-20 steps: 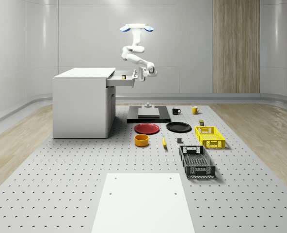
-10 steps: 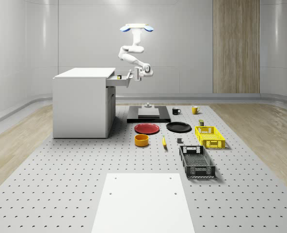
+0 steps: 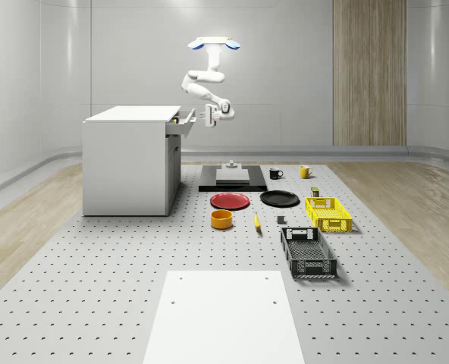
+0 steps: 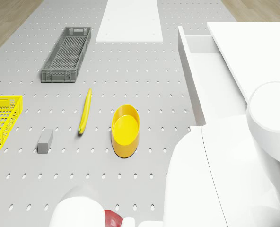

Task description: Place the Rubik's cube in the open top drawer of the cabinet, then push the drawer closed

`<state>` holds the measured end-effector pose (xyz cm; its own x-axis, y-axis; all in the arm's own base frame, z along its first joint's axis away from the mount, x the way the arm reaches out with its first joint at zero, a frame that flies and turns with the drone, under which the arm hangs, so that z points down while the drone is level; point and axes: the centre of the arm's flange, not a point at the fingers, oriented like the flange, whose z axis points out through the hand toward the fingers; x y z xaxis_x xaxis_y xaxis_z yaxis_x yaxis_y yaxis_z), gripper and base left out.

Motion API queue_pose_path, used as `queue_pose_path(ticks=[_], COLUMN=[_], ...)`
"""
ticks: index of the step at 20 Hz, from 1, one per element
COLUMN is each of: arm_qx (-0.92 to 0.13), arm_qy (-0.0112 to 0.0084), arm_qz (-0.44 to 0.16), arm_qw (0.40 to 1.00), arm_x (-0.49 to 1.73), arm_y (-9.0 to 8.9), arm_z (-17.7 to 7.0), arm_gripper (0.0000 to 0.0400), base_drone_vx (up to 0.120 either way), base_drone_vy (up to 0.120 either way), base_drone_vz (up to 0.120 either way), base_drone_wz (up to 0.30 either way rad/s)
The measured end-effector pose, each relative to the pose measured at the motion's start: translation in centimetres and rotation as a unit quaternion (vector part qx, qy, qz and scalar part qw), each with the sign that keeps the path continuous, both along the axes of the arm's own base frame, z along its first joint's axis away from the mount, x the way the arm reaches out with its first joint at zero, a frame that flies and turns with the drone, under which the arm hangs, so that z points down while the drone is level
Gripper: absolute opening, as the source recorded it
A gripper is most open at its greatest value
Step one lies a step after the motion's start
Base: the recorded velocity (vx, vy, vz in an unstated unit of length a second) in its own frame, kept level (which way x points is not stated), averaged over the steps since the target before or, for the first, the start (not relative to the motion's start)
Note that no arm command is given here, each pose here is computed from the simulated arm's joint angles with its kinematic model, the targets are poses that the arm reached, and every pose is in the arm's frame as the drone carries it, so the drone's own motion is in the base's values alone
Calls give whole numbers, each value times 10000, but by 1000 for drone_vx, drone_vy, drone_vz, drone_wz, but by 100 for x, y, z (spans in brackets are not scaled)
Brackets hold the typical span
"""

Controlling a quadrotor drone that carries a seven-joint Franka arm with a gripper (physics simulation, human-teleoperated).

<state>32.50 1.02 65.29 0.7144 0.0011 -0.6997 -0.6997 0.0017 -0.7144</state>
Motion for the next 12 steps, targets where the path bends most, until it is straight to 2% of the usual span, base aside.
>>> queue_pose_path(ticks=[4, 9, 12], arm_qx=[-2, -3, -3], arm_qy=[22, 35, 38], arm_qz=[3, 4, 4], arm_qw=[10000, 10000, 10000], arm_x=[-23, -37, -41], arm_y=[206, 361, 406], arm_z=[3, 2, 1], arm_gripper=[105, 105, 105], base_drone_vx=[0, 0, 0], base_drone_vy=[0, 0, 93], base_drone_vz=[0, 0, 0], base_drone_wz=[0, 0, 0])
